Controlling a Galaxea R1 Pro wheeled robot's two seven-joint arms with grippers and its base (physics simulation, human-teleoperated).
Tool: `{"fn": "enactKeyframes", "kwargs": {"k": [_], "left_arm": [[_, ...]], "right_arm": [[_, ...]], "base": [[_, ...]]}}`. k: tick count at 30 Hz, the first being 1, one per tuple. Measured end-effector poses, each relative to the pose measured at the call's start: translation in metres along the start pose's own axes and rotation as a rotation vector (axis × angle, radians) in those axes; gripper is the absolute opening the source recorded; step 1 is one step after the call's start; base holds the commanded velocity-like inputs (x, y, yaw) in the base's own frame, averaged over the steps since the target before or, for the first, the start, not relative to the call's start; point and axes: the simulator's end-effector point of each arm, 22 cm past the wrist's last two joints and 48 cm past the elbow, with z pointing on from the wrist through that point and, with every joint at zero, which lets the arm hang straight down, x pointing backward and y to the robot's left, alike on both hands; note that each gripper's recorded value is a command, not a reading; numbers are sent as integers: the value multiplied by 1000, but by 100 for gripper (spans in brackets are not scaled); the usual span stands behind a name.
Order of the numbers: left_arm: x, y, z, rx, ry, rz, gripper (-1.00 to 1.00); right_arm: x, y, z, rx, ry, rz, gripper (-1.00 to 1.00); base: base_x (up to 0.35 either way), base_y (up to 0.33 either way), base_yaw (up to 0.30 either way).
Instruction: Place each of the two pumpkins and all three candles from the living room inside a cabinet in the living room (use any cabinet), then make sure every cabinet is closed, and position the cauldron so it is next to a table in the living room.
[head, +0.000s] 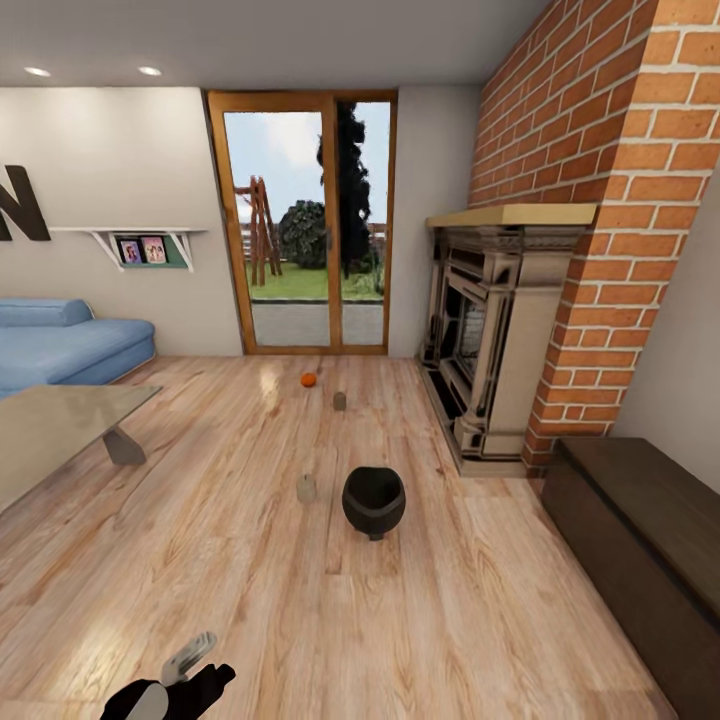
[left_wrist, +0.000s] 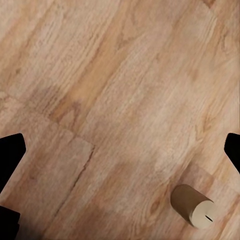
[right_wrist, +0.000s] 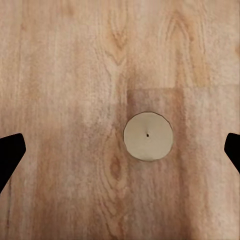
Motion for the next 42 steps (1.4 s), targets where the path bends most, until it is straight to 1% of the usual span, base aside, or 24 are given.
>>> {"fn": "enactKeyframes", "kwargs": {"k": [10,13,15,16,17,18,20,21,24,26,28,31,33,36,38,42], "left_arm": [[4,6,15,7,-6,2,100],[-1,4,18,36,-13,7,100],[-14,3,15,65,-29,20,100],[-25,-7,8,101,-29,43,100],[-30,-17,1,130,-19,66,100],[-32,-24,-2,147,-13,79,100],[-39,-51,-18,209,1,134,100],[-43,-64,-27,238,-2,160,100],[-58,-97,-53,312,-46,220,100],[-65,-108,-63,340,-74,238,100],[-69,-111,-66,351,-88,243,100],[-72,-111,-65,358,-100,241,100],[-70,-110,-62,362,-101,239,100],[-68,-108,-58,363,-102,239,100],[-67,-106,-54,364,-104,237,100],[-68,-100,-49,368,-112,220,100]], "right_arm": [[9,-3,15,-1,-10,5,100],[9,-2,20,-6,-18,4,100],[0,5,24,-23,-36,9,100],[-10,14,26,-42,-41,15,100],[-12,20,28,-57,-25,20,100],[-12,23,29,-64,-13,22,100],[-12,34,31,-88,40,40,100],[-13,36,32,-94,67,56,100],[-22,36,33,-103,119,128,100],[-27,35,33,-107,152,162,100],[-42,32,36,-96,162,171,100],[-73,21,42,-45,152,158,100],[-86,18,46,-27,148,154,100],[-95,16,50,-18,144,147,100],[-95,14,53,-14,149,144,100],[-91,12,59,-12,153,145,100]], "base": [[0,0,0],[0,0,0],[0,0,0],[0,0,0],[0,0,0],[0,0,0],[0,0,0],[0,0,0],[0,0,0],[0,0,0],[0,0,0],[0,0,0],[0,0,0],[0,0,0],[0,0,0],[0,0,0]]}}
